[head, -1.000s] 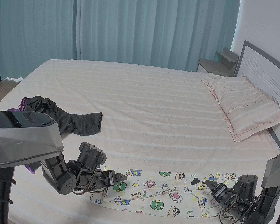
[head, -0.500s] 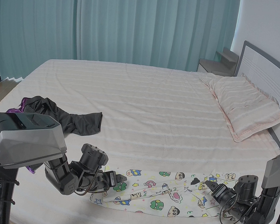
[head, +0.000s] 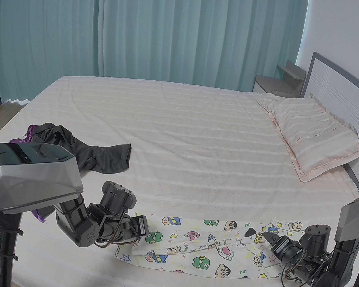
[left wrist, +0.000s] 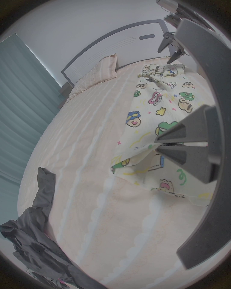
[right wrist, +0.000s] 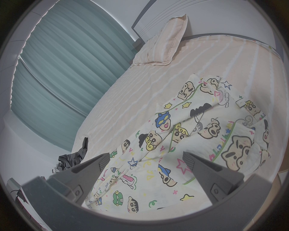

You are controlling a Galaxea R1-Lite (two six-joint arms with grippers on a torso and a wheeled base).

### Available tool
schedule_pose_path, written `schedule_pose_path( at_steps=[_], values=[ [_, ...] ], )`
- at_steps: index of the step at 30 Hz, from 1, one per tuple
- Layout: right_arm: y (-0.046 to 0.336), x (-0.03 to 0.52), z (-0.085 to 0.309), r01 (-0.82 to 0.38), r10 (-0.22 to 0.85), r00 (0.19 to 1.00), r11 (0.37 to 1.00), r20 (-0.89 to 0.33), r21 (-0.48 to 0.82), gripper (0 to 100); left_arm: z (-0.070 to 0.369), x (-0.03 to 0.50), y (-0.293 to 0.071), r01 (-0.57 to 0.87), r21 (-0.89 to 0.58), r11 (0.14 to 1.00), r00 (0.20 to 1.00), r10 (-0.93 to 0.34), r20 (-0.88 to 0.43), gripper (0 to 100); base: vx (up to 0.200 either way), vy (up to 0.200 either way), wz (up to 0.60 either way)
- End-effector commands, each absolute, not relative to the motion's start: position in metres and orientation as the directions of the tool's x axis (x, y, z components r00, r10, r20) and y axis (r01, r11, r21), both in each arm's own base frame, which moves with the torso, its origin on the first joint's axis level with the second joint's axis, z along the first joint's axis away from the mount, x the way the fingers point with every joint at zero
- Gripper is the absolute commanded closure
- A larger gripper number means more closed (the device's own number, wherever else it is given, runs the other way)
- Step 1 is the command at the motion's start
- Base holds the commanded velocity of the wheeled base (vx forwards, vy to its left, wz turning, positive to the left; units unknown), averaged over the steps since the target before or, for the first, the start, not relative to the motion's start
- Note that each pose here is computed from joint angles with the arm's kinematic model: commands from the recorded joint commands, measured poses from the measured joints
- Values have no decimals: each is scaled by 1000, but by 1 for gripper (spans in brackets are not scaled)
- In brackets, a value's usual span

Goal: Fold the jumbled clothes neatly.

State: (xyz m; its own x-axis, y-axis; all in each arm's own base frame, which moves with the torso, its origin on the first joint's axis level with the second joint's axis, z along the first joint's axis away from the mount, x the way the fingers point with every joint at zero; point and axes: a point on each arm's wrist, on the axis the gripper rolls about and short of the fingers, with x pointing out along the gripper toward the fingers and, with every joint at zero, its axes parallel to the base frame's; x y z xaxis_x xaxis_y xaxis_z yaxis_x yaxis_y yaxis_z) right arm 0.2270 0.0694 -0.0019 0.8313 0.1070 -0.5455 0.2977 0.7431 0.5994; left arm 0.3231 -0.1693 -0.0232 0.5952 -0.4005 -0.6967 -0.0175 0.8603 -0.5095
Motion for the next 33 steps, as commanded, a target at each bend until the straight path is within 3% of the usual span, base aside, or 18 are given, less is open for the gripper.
schedule_pose_path(
  at_steps=[1,17,33],
  values=[
    [69,227,-2,298,107,831,743,-547,599,0,-15,328,-166,-16,-523,852,621,-402,-673,100,0,0,0],
    [63,228,-2,319,85,831,737,-549,596,0,6,356,-165,8,-561,827,696,-408,-591,100,0,0,0],
    [17,234,-14,485,-80,801,667,-593,565,0,10,368,-154,-21,-563,826,712,-383,-589,100,0,0,0]
  ],
)
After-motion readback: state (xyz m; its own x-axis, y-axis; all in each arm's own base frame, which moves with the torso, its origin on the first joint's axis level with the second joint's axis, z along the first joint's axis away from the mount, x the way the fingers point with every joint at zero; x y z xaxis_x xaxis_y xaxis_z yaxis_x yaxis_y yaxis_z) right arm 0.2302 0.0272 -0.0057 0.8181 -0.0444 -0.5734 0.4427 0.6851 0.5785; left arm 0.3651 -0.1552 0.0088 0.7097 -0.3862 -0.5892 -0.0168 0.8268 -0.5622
